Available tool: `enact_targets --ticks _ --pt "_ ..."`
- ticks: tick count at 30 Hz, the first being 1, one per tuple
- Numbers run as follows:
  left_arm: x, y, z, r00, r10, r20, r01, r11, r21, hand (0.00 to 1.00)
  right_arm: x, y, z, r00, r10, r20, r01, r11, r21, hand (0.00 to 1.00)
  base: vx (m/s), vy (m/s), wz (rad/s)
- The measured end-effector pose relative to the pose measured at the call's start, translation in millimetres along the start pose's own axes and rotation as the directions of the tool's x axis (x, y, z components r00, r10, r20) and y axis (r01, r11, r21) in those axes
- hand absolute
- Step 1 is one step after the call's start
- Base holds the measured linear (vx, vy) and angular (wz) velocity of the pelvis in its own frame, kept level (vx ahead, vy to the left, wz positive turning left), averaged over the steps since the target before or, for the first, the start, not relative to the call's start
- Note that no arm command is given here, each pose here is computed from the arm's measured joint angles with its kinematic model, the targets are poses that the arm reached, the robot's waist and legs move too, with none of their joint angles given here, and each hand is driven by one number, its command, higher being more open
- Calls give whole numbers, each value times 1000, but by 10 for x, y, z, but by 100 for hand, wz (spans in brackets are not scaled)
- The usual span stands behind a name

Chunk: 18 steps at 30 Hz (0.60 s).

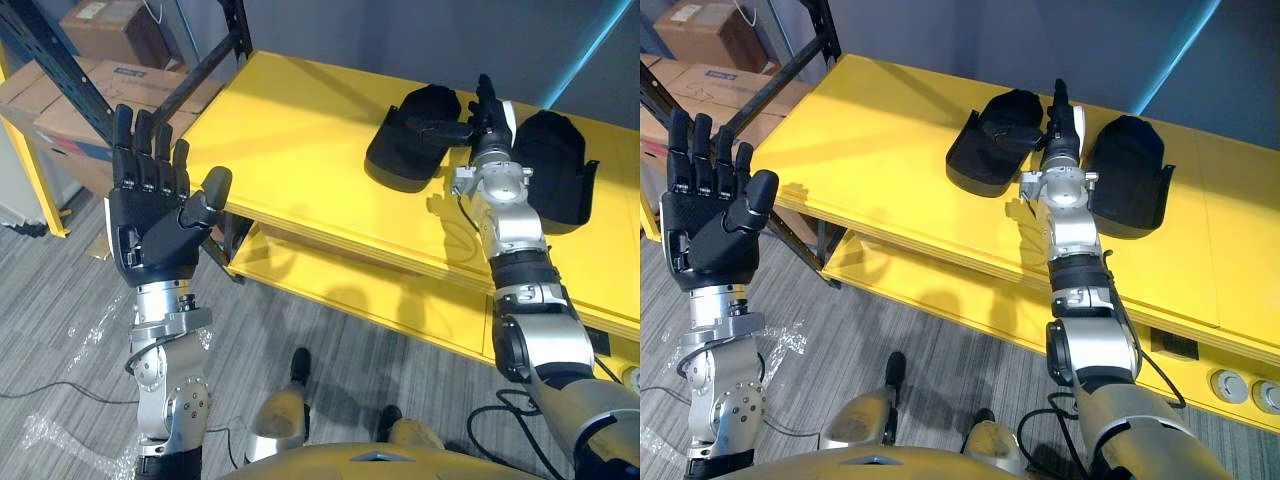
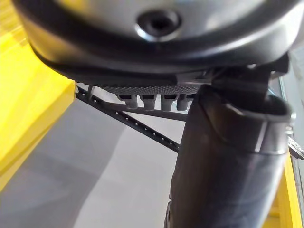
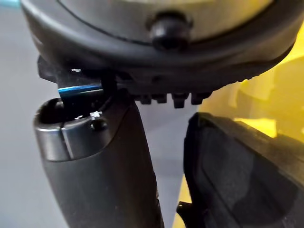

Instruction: Walk over and take three plastic housings, then place them on the shelf

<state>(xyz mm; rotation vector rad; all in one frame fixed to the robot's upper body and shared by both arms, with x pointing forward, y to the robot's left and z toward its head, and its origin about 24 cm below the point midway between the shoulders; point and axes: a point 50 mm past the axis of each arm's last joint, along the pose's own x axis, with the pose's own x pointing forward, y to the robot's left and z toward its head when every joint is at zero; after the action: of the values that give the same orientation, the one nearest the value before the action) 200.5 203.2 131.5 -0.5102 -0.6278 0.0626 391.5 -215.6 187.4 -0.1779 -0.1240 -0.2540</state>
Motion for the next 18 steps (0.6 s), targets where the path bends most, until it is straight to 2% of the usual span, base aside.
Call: enact_targets --ticks 9,18 --pt "21 -118 -30 1000 17 13 -16 998 -56 100 175 -212 295 997 -82 5 82 994 -68 100 -17 -31 3" --pt "27 -128 -22 999 40 30 -38 997 -66 100 213 -375 584 984 -129 119 138 988 -69 100 -6 -34 4"
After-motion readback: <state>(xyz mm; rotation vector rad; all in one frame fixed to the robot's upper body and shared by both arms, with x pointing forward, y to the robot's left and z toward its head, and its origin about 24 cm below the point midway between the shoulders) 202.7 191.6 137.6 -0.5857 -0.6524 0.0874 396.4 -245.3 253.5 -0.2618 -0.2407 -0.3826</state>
